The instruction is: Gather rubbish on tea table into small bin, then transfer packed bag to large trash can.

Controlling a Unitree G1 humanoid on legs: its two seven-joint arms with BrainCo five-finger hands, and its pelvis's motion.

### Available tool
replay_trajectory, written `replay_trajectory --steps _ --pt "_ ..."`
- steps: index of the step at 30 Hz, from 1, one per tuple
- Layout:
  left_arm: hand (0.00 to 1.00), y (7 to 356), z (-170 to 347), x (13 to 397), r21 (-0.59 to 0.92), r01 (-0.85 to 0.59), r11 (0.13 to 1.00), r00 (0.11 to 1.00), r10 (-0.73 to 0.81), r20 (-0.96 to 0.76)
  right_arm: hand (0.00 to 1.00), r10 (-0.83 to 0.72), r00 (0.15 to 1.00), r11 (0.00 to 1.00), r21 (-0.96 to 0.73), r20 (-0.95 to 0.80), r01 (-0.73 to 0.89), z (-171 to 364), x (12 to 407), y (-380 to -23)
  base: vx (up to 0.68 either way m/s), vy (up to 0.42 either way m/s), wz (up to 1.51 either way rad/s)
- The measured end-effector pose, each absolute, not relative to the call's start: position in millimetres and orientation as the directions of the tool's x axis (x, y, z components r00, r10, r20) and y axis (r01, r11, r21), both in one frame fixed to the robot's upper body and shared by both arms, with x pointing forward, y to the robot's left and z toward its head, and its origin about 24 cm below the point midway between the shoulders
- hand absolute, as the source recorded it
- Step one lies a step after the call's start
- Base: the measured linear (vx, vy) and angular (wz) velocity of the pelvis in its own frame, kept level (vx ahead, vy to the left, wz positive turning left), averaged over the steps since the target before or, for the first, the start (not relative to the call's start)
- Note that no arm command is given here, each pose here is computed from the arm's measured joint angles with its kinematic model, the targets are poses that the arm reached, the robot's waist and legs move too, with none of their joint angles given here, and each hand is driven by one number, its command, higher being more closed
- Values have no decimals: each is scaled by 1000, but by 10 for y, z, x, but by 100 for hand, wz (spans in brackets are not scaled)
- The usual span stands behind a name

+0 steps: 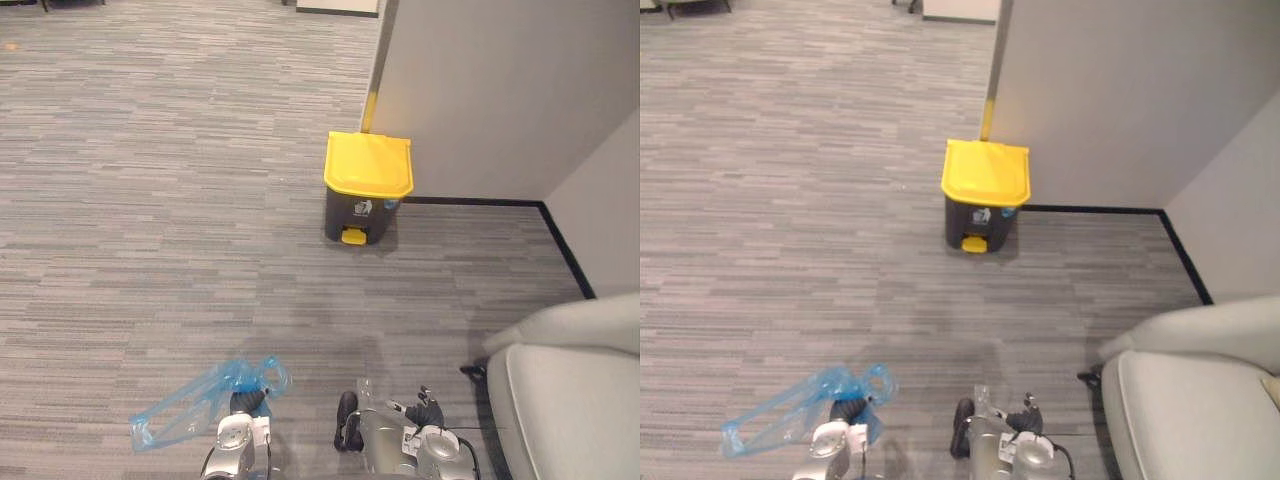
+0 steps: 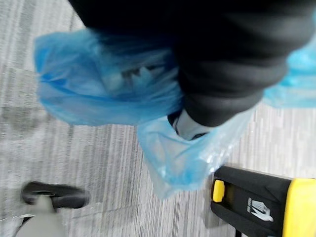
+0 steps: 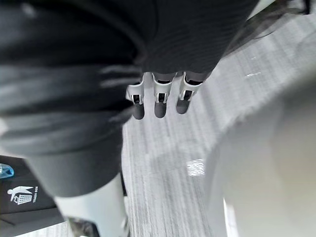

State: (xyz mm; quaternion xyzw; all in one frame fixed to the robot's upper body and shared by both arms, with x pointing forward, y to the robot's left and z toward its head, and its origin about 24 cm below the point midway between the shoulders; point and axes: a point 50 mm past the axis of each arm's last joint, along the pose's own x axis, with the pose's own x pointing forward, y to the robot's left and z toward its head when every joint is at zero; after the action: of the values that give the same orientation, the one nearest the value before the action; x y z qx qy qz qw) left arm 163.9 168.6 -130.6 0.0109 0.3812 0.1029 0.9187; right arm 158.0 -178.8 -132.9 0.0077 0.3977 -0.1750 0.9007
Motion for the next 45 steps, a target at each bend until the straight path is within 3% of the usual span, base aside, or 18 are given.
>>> replay_trajectory --steps 9,24,39,45 --pt "100 1646 -1306 1559 45 -240 970 686 202 -699 0 -268 638 954 -105 -722 282 -1326 1600 -1654 415 -58 -20" --pt "100 1646 -1327 1522 66 -204 977 679 190 -709 0 -270 600 953 -118 -753 280 -1390 1445 -1655 378 222 -27" --pt "100 1600 -1387 1478 40 -242 969 643 191 -741 0 -302 575 941 -142 -760 307 -1412 1394 -1775 365 -113 16" --pt "100 1560 -1341 1540 18 -218 976 674 164 -721 0 -300 565 939 -132 -768 318 -1426 1381 -1760 247 65 -16"
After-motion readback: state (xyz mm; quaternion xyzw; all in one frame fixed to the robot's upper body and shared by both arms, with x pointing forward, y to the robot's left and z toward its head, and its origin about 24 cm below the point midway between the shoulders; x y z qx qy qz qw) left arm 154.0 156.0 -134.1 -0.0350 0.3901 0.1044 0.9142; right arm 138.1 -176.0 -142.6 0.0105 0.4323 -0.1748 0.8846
